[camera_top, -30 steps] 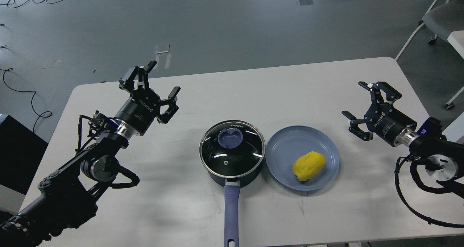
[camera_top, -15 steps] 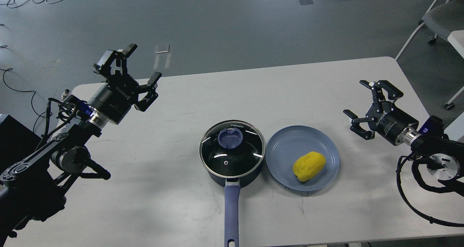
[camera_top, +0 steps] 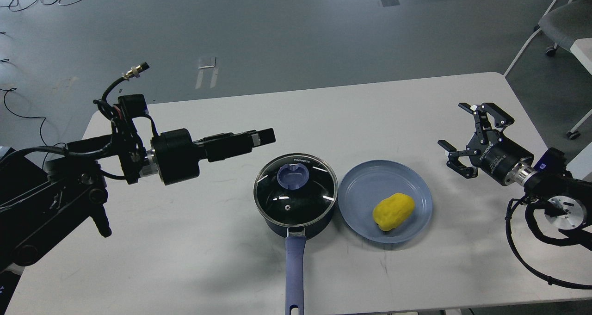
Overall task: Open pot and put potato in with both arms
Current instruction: 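Move the left gripper over the glass lid's blue knob, then close the left gripper on the blue knob of the lid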
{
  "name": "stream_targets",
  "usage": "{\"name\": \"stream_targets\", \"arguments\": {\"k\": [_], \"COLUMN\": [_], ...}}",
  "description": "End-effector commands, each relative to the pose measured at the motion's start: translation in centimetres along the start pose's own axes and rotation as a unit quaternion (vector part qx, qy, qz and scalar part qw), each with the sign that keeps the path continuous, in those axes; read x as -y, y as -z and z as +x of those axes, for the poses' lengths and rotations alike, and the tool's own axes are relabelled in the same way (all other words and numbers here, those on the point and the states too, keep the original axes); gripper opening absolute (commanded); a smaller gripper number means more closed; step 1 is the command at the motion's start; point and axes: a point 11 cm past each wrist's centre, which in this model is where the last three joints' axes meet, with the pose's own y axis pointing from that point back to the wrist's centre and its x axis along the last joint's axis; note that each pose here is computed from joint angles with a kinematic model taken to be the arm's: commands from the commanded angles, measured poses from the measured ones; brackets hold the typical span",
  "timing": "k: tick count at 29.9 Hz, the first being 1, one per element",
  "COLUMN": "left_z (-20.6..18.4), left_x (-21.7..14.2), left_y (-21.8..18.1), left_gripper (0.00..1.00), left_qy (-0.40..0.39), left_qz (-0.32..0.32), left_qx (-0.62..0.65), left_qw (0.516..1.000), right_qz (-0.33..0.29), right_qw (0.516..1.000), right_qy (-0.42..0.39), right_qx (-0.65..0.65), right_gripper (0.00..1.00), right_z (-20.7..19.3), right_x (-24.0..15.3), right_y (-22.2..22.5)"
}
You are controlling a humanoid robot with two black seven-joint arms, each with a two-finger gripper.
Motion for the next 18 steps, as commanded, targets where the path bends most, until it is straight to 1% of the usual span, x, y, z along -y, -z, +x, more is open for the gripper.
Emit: {"name": "stream_targets", "arguments": {"k": [1, 2, 5, 10, 18], "left_z": [-0.6, -0.7, -1.9, -2.8, -3.5], "left_x": [1.3, 1.8, 3.3, 5.1, 5.9], "left_y": [0.1, 0.3, 0.8, 1.9, 2.5], "left_gripper": [0.98, 0.98, 0.98, 0.98, 0.98], "left_qy": [0.039, 0.048, 0.075, 0.095, 0.102], "left_qz": [0.030, 0.039, 0.048, 0.059, 0.059], "left_qx": [0.129, 0.162, 0.209, 0.253, 0.248], "left_qw": [0.990, 0.985, 0.974, 0.961, 0.962], "right_qz": [-0.001, -0.001, -0.002, -0.004, -0.006], "right_qw": [1.000, 1.000, 1.000, 1.000, 1.000], "right_qy": [0.000, 0.000, -0.001, 0.001, 0.003], "right_qx": [0.000, 0.000, -0.001, -0.003, -0.005], "right_gripper": [1.00, 1.00, 1.00, 1.00, 1.00], "right_z": [0.0, 0.0, 0.1, 0.0, -0.1], "right_x": [0.0, 0.0, -0.1, -0.1, -0.1], "right_y": [0.0, 0.0, -0.1, -0.2, -0.3]}}
